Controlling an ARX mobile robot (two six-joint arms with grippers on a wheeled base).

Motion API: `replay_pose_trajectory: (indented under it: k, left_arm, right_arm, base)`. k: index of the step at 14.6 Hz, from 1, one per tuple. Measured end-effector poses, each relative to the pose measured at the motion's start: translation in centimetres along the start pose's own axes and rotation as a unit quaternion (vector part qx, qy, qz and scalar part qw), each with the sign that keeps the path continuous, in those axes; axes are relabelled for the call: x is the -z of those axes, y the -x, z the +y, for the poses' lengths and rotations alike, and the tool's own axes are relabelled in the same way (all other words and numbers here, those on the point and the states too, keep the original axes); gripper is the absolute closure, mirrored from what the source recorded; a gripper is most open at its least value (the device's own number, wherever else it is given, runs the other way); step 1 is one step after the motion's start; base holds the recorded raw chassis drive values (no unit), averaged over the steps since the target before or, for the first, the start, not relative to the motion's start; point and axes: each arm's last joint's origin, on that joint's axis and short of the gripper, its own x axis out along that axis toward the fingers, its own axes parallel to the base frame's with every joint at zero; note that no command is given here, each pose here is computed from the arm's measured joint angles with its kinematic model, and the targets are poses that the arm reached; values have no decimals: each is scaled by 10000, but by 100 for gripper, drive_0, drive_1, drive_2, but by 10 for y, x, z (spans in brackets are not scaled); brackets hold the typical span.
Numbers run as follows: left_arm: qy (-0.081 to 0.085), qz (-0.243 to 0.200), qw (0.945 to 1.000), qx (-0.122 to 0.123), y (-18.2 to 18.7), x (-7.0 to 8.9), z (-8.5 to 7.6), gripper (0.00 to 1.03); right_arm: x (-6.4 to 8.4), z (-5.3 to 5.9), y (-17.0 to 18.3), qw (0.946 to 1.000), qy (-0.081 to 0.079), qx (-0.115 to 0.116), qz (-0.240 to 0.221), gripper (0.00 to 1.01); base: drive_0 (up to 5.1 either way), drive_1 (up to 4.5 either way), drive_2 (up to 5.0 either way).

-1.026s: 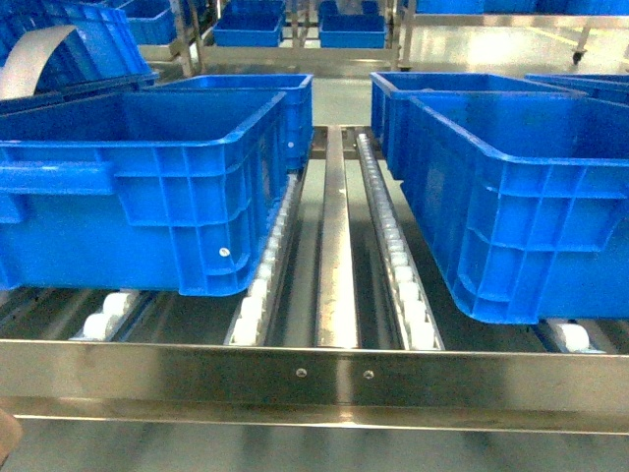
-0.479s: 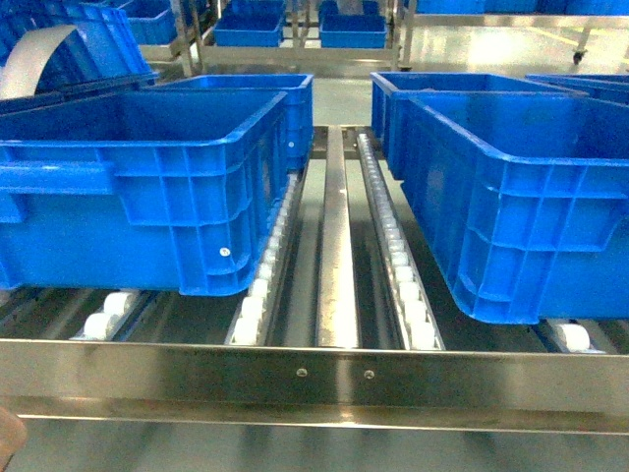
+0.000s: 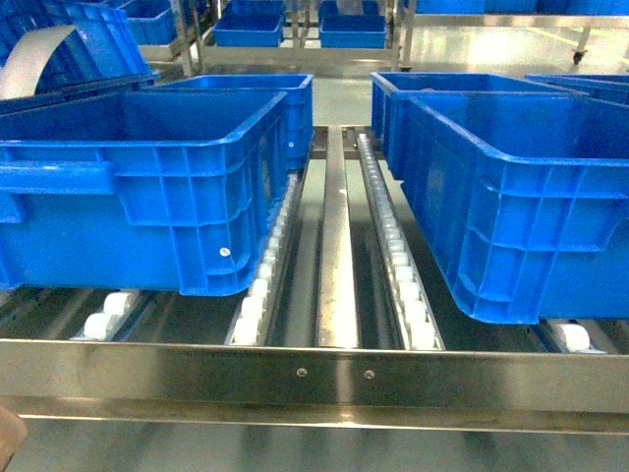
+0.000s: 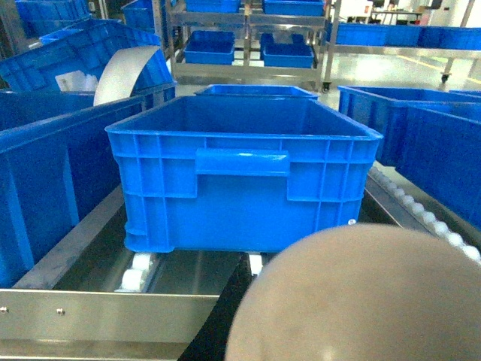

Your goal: Place part in tray to right shelf

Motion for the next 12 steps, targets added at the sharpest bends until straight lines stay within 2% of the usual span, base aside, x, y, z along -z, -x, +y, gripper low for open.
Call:
replay_pose_trajectory:
  k: [2, 4, 5, 6, 12]
  left_arm:
    - [-2, 0, 10000, -2, 0, 0, 0, 91]
    - [0, 2, 10000, 0, 0, 0, 0, 91]
    - [0, 0, 10000, -2, 0, 0, 0, 91]
    - [0, 0, 10000, -2, 0, 0, 0, 91]
    - [0, 0, 10000, -2, 0, 0, 0, 91]
  right_arm:
    - [0, 0, 0, 10000, 0, 0, 0, 36]
    - [0, 0, 0, 10000, 2, 0, 0, 7]
    - [0, 0, 0, 10000, -4, 0, 2, 1]
    - [0, 0, 0, 10000, -4, 0, -2, 4]
    - [0, 0, 0, 10000, -4, 0, 0, 3]
  base:
    - [0, 0, 0]
    - [0, 0, 0]
    - [0, 0, 0]
    - [0, 0, 0]
    - [0, 0, 0]
